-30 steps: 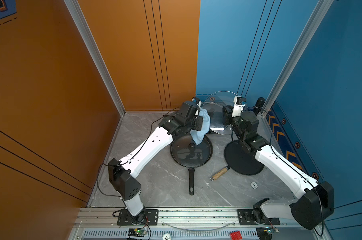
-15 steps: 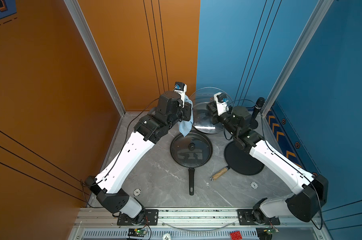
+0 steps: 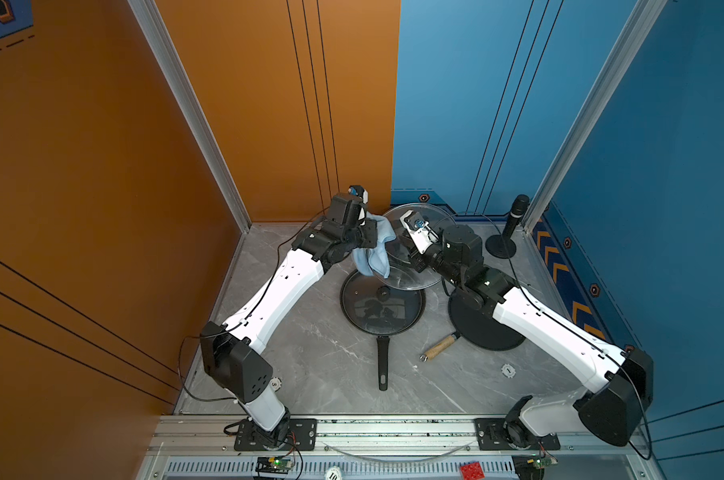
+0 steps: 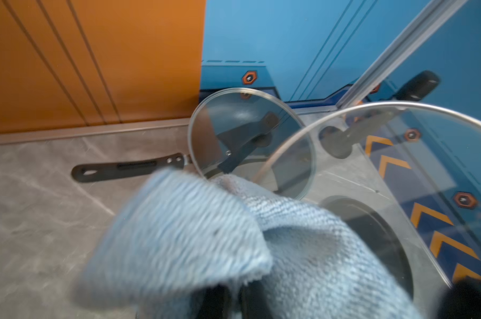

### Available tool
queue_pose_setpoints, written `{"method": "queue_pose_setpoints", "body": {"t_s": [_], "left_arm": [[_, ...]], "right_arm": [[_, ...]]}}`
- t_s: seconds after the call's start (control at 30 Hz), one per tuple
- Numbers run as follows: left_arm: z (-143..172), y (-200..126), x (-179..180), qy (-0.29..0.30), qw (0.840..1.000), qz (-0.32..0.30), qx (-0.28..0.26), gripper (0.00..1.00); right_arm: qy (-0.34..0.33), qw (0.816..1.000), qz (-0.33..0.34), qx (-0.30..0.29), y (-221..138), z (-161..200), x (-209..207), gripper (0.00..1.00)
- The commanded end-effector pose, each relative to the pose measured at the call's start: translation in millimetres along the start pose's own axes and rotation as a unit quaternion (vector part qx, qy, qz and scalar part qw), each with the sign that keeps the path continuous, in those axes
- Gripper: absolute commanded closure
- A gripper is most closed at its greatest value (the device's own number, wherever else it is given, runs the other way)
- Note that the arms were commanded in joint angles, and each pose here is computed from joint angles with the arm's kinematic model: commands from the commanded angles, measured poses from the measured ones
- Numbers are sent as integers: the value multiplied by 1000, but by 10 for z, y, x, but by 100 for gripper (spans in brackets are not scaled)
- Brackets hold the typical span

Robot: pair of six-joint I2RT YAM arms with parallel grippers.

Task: Wipe the pot lid with a cloth
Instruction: Wipe the pot lid.

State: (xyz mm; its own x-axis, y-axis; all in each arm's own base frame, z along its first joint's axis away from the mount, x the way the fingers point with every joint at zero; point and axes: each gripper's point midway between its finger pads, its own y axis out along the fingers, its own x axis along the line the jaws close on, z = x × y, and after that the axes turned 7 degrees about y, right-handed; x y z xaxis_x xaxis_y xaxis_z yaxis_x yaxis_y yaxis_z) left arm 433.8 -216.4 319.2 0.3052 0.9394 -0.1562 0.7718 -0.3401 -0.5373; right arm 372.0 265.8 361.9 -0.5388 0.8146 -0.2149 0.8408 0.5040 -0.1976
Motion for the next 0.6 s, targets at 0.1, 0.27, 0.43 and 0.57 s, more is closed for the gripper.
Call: {"method": "queue_pose_setpoints", "body": {"t_s": [0.1, 0.27, 0.43, 0.57], "left_arm": [[-465, -568, 360, -23, 997, -22, -76, 100], [-1014, -953, 279, 30, 989, -23, -140, 100], [-1498, -1245, -16, 65, 976, 16, -206, 100], [-1416, -1107, -807, 165, 961, 89, -201, 100]], "right_arm": [[-4, 998, 29, -46, -312, -298, -250, 100], [-74, 997, -24, 10, -104, 28, 12, 100], [-160, 984, -58, 49, 80, 171, 258, 100], [-217, 971, -91, 51, 200, 173, 589, 100]]}}
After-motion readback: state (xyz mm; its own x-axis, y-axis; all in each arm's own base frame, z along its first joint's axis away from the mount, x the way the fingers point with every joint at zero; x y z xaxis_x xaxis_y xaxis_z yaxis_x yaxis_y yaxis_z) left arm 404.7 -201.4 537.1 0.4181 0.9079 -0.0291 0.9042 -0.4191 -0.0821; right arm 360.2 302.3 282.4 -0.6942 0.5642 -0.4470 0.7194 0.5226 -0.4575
